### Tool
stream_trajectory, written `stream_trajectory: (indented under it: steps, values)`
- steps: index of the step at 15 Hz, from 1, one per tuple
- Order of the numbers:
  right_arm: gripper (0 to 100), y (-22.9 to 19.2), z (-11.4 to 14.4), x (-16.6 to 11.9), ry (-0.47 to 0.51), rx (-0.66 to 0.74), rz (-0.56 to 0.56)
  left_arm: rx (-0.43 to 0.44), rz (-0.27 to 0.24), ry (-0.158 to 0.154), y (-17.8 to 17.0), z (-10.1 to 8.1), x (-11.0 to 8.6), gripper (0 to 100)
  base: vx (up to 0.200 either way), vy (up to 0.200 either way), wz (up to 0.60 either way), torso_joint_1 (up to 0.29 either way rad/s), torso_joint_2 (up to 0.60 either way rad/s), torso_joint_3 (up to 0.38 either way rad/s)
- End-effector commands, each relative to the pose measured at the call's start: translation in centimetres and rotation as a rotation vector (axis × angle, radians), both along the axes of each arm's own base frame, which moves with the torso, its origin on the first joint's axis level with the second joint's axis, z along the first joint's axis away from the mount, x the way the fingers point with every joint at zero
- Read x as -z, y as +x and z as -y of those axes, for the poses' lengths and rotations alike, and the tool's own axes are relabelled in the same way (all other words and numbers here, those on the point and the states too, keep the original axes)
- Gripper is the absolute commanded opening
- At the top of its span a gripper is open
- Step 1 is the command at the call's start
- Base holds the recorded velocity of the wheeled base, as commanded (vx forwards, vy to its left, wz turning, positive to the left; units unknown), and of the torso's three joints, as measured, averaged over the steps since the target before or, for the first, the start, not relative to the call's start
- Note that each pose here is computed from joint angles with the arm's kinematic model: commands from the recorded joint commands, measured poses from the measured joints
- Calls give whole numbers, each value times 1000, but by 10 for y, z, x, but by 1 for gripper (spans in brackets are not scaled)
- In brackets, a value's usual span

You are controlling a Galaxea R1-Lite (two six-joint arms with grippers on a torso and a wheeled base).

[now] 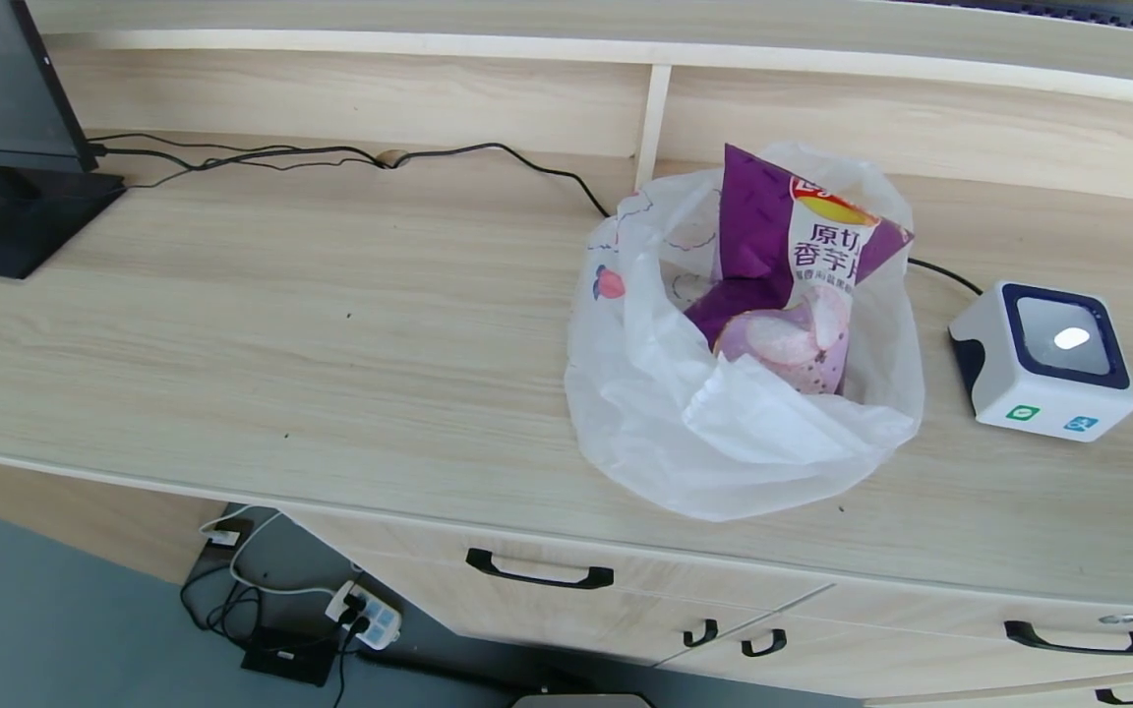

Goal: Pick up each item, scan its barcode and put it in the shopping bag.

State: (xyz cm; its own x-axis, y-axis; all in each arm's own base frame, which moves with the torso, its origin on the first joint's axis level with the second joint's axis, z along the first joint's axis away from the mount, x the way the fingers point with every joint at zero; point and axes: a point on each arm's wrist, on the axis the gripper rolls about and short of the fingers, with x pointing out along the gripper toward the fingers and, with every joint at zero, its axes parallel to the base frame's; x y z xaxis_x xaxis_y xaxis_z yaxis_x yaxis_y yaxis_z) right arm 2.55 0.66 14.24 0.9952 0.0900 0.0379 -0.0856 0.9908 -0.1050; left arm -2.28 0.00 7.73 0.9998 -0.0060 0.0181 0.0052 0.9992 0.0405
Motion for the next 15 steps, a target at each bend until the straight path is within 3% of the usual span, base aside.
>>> stream_trajectory:
  steps: [1,3,5,6,7,8,9,10,11,15]
  values:
    - [100,-16,23,26,10,-150,10,0,-1,-2,0,0,0,100,0,0,0,0,0,0]
    - [100,-19,29,42,-28,-242,-39,0,-1,-2,0,0,0,100,0,0,0,0,0,0]
    - [100,-20,29,49,7,-183,-92,0,-1,-4,0,0,0,100,0,0,0,0,0,0]
    - [100,-22,29,52,13,-88,-105,-1,-1,-4,0,0,0,100,0,0,0,0,0,0]
    - [100,-28,30,55,37,183,-120,0,-1,-4,0,0,0,100,0,0,0,0,0,0]
    - [100,-30,29,55,72,268,-118,0,-1,-4,0,0,0,100,0,0,0,0,0,0]
    - [100,-34,28,56,190,477,-102,0,-1,-4,0,0,0,100,0,0,0,0,0,0]
    - [100,-41,26,56,246,682,-53,0,-1,-4,0,0,0,100,0,0,0,0,0,0]
    - [100,-46,25,57,272,761,-6,0,-1,-4,0,0,0,100,0,0,0,0,0,0]
    - [100,-46,25,58,287,768,11,0,-1,-1,0,0,0,100,0,0,0,0,0,0]
